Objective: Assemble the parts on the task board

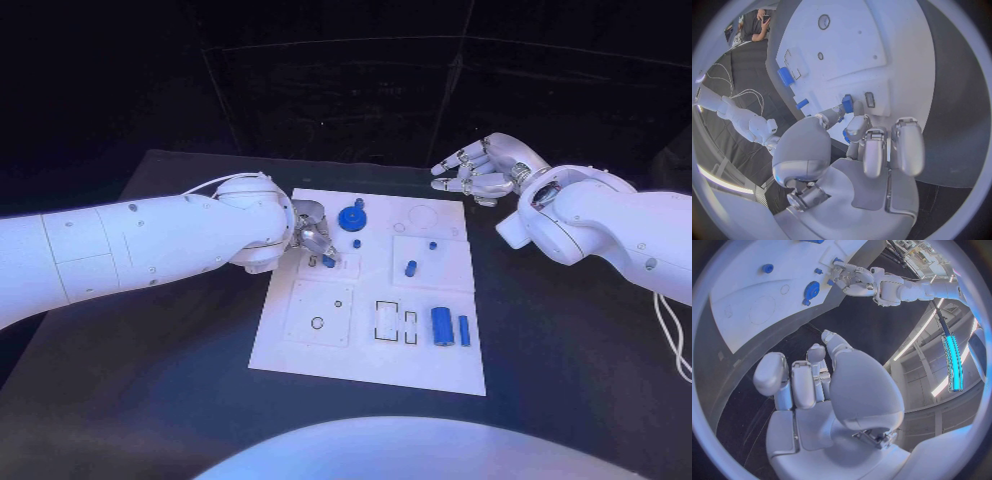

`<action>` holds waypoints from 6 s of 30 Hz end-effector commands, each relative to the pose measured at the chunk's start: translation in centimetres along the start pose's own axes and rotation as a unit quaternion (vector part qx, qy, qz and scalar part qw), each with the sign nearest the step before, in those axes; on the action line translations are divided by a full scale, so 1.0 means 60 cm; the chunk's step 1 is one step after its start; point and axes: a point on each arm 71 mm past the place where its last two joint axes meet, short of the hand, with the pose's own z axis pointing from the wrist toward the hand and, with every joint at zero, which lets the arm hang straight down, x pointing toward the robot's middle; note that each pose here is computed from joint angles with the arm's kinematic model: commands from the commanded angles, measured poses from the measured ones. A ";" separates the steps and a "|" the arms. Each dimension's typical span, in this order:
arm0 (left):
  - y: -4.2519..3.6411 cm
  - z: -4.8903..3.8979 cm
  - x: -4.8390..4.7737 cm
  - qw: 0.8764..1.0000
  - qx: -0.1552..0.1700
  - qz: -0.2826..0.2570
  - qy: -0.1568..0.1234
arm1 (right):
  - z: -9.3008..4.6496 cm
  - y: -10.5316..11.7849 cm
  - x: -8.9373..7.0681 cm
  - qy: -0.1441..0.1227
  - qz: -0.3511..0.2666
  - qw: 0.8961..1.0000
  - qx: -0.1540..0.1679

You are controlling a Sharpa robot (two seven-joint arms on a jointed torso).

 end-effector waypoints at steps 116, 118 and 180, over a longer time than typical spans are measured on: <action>0.015 -0.037 -0.087 0.998 0.000 -0.058 -0.026 | 0.009 -0.004 -0.002 0.003 0.001 1.000 0.000; 0.018 -0.037 -0.098 0.998 -0.003 -0.053 -0.018 | 0.010 -0.004 -0.002 0.003 0.001 1.000 0.000; 0.052 0.053 -0.129 0.995 -0.085 -0.013 0.044 | 0.014 0.000 0.005 0.009 0.002 1.000 -0.001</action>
